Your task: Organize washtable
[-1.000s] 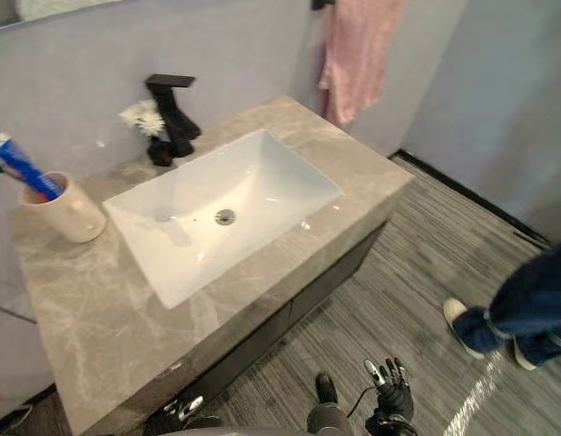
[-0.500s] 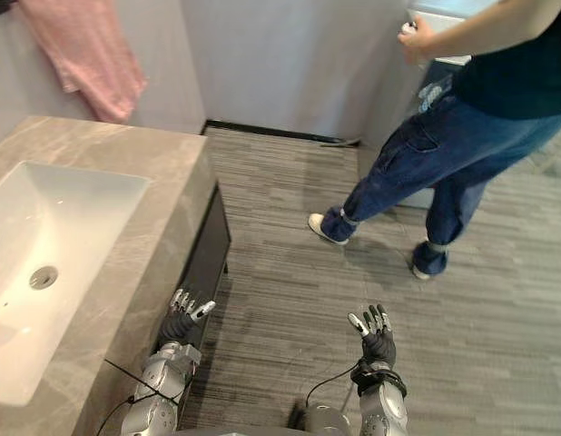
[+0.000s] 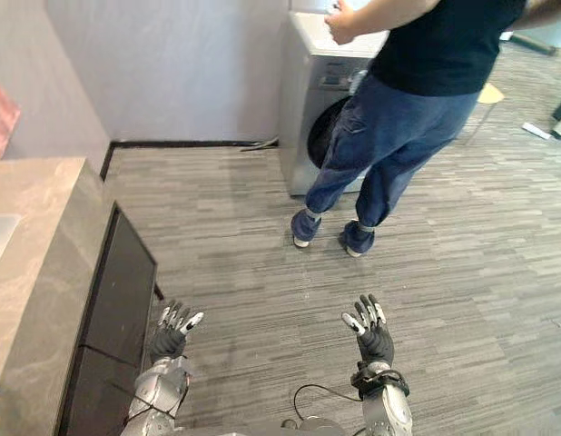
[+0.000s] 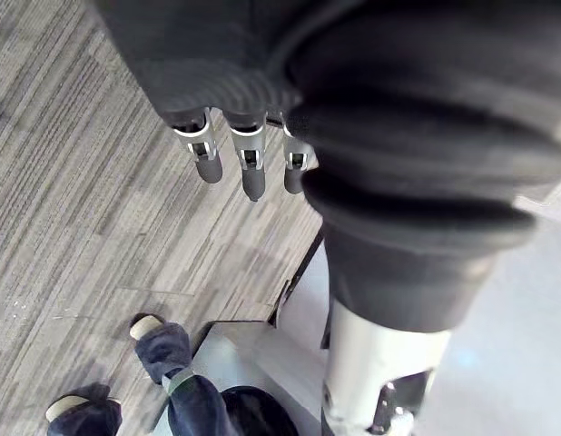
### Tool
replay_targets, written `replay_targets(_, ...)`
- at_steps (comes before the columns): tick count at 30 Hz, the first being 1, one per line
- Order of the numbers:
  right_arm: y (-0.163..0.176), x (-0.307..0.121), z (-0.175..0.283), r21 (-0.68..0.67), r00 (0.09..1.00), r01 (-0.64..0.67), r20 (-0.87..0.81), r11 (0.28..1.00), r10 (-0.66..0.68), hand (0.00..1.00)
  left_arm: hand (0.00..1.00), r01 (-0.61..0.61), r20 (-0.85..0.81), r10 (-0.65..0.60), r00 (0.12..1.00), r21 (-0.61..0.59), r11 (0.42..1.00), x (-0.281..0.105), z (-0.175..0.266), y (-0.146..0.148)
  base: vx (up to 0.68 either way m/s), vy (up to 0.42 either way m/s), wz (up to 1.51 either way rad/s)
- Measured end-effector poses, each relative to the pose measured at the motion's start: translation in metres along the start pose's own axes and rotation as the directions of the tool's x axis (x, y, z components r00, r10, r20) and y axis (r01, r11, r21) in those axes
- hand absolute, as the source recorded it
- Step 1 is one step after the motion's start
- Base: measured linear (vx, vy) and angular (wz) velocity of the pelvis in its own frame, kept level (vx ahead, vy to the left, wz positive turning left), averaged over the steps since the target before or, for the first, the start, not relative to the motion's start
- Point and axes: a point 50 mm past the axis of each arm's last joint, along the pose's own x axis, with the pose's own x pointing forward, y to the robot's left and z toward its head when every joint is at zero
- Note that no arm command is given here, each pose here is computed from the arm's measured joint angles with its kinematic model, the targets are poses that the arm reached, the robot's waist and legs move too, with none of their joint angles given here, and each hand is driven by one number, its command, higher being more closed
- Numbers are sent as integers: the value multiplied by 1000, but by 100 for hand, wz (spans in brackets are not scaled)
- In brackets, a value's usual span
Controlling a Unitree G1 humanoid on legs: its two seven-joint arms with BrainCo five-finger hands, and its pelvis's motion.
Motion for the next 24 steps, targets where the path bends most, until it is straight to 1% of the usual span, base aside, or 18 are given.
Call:
replay_targets(1, 1, -1, -2, 26, 1000, 3, 2, 1000, -3, 0, 0, -13, 16, 14, 1000, -22, 1000, -1, 2, 2, -21, 110, -125)
replay_targets(3, 2, -2, -3, 37, 1000, 4, -2, 999, -4, 0, 0, -50, 57, 52, 997, -42, 998, -5, 10, 10, 31, 123, -143)
replay_targets(4, 4, -2, -4, 59, 1000, 6, 0, 998, -6, 0, 0, -80, 83, 83, 993, -43, 996, -7, 16, 16, 51, 186, -152)
replay_targets(5, 5, -2, -6, 77, 1000, 9, -3, 997, -8, 0, 0, -84, 93, 88, 992, -42, 996, -9, 18, 18, 35, 209, -140)
replay_targets(9, 1, -2, -1, 92, 1000, 18, 19, 996, -20, 0, 0, -25, 168, 32, 985, -46, 999, -10, 32, 4, -58, 287, -145)
replay_targets(11, 3, -11, -4, 106, 1000, 19, 13, 994, -21, 0, 0, -16, 184, 23, 983, -41, 999, -12, 35, 2, -51, 265, -110)
replay_targets(14, 4, -23, 0, 120, 999, 22, 38, 992, -27, 0, 0, 54, 231, -43, 972, -43, 998, -16, 44, -14, -5, 281, -96)
replay_targets(17, 12, -21, 3, 148, 998, 4, 66, 989, -14, 0, 0, 86, 217, -78, 973, -25, 996, -19, 39, -22, -45, 161, -120)
replay_targets(20, 15, -22, -2, 171, 999, 2, 48, 985, -10, 0, 0, 117, 199, -111, 974, -19, 993, -20, 34, -30, -39, 110, -130)
replay_targets(24, 22, -26, -10, 159, 1000, -21, 13, 987, 19, 0, 0, 125, 197, -121, 973, -11, 992, -18, 34, -37, -7, 59, -128)
